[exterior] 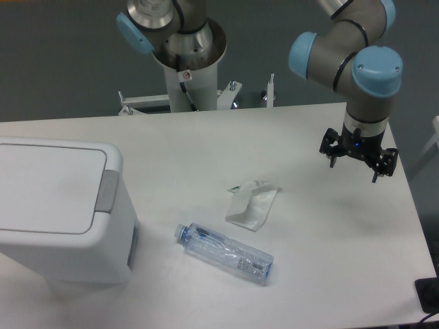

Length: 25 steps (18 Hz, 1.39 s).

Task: Open the trash can
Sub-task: 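Move the open gripper across the table toward the white trash can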

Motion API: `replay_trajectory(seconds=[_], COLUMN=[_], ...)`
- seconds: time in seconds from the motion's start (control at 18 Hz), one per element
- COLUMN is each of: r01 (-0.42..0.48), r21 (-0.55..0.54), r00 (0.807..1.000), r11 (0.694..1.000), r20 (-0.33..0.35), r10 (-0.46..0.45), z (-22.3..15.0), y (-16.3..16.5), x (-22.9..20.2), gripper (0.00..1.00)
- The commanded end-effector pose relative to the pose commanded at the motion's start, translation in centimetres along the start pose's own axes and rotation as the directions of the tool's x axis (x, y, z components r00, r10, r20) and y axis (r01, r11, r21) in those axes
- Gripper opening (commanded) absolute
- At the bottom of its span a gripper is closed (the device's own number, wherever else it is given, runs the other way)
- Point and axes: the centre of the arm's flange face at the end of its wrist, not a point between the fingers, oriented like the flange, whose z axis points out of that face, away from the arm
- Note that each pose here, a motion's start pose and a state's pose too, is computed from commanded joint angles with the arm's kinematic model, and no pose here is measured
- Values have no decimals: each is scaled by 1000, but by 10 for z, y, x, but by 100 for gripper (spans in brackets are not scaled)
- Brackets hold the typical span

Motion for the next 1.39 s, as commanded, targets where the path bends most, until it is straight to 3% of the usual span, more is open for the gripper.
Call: replay_trajectory(seconds=[0.67, 0.89, 1.06, 1.39], r01=[28, 51, 172, 361], r21=[12, 69, 100, 138], r00=[1000, 998, 984, 931], r11=[1000, 996, 980, 922], r20=[-8, -41, -60, -110], r10=[-28, -48, -167, -348], z=[1, 2, -4, -18], y=[-2, -12, -32, -79], x=[2, 21, 31, 59], gripper=[100, 100, 100, 100])
